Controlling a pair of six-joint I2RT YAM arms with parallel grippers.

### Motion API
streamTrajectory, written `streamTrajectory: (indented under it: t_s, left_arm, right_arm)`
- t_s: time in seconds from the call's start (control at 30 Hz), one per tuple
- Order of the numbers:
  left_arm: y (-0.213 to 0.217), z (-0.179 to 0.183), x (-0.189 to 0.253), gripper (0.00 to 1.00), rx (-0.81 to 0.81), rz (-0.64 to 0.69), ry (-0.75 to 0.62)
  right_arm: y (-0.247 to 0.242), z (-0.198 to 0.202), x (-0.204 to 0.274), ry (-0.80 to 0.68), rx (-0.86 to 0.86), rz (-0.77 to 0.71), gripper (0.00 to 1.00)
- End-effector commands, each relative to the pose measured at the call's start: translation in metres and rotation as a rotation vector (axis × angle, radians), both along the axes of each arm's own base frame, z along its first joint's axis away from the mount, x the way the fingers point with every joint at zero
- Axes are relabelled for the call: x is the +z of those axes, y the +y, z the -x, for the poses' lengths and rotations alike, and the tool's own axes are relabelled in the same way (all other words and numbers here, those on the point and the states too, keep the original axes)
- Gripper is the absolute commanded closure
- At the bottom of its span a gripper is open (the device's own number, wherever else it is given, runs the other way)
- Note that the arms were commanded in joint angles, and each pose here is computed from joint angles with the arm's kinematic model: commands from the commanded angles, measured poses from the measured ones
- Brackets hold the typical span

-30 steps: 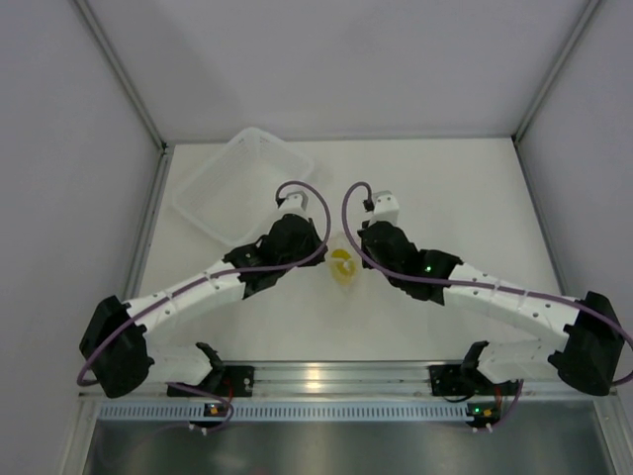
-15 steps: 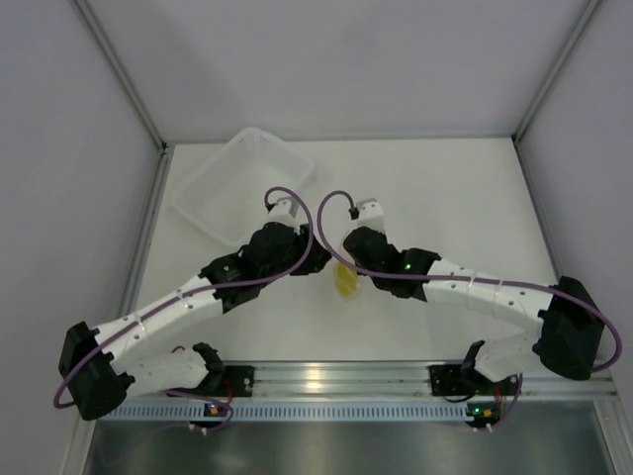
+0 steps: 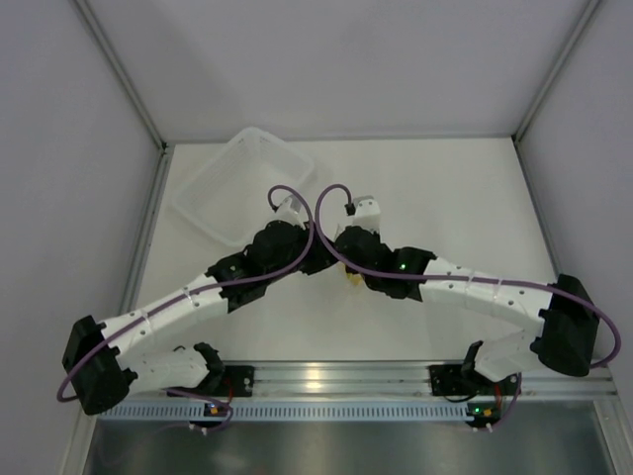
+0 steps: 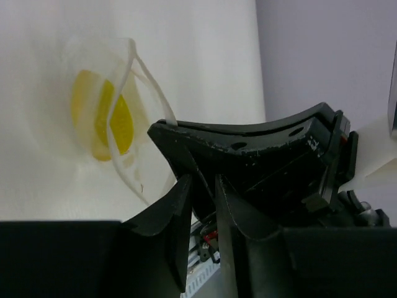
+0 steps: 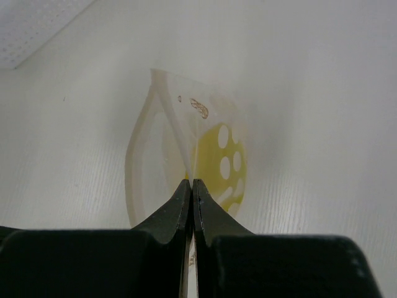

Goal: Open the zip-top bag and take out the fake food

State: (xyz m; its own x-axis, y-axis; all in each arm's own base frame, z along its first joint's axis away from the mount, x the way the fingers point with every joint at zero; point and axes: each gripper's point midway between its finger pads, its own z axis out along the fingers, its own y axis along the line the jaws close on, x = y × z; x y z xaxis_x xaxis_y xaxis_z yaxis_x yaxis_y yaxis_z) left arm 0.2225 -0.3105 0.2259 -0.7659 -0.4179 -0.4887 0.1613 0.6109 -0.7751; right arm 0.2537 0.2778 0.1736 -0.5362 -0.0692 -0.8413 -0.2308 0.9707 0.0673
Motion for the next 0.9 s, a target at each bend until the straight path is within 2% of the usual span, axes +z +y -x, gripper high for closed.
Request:
streamTrajectory:
  t_s: [0.0,0.13,0.27,0.43,0.73,0.87]
  left_arm:
    - [-0.018,-0.007,0.034,0.73,0.035,0.215,0.0]
    - [-0.017,-0.014,0.037,0.86,0.085,0.263,0.016]
    - [-0.018,-0.023,0.025,1.0,0.122,0.24,0.025]
    - [-0.004,-0.033,-0.019,1.0,0.251,0.186,0.087]
    - [0.003,-0.046,-0.076,1.0,0.313,0.006,0.099]
    - [0.001,-0.05,-0.085,1.0,0.304,-0.066,0.099]
  right_arm:
    - [0.013,0.002,0.028,-0.048,-0.016,-0.099,1.0]
    - [0.009,0.002,0.028,-0.057,-0.037,-0.111,1.0]
    - [0.013,0.006,0.03,-0.063,-0.027,-0.175,1.0]
    - [0.011,0.005,0.026,-0.056,-0.043,-0.169,1.0]
    - [0.018,0.006,0.022,-0.042,-0.021,-0.165,1.0]
    - [0.02,0.006,0.014,-0.019,-0.002,-0.105,1.0]
